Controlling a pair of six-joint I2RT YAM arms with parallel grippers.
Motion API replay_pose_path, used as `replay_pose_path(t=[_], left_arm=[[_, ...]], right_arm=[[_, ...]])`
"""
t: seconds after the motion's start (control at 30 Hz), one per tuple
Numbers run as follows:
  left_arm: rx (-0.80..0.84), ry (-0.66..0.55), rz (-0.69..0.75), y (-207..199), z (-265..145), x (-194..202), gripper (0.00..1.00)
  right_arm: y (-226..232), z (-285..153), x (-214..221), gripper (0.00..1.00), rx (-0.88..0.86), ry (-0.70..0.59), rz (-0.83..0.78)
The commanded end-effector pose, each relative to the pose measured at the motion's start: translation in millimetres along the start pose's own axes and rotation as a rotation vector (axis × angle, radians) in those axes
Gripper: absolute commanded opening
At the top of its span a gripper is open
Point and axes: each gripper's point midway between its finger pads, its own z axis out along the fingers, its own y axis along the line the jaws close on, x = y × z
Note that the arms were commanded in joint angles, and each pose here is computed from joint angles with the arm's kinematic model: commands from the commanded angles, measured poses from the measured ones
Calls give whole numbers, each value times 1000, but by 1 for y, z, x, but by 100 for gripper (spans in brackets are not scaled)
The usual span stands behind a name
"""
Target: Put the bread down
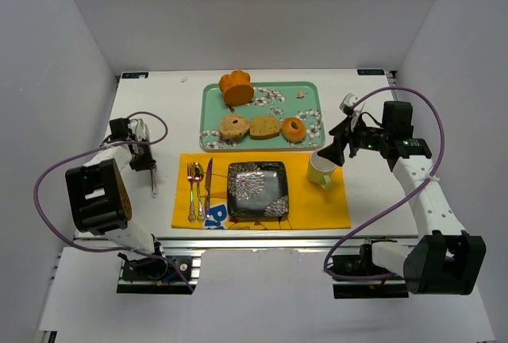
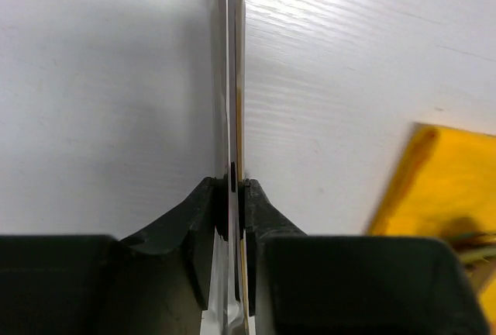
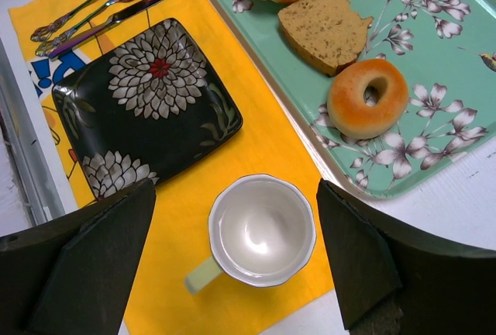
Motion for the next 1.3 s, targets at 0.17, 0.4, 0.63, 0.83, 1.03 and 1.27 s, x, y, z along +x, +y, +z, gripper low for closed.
replay_pose_path(t=[0.17, 0.4, 0.63, 0.83, 1.03, 1.27], left_arm=[[377, -298, -53, -87, -91, -70, 20], [772, -292, -118, -172, -150, -72, 36], [893, -307, -94, -219, -190, -71, 54], [904, -252, -39, -251, -193, -64, 54], [821, -157, -19, -274, -183, -51, 53], [703, -10, 5, -275, -165, -24, 51]], right_arm=[[5, -6, -15, 89, 1, -36, -34], [8, -7, -19, 89, -9, -52, -33], [12, -9, -18, 89, -5, -56, -39], [15, -11, -20, 89, 0, -59, -42], [17, -13, -17, 89, 9, -53, -43], [18, -15, -14, 90, 20, -51, -48]])
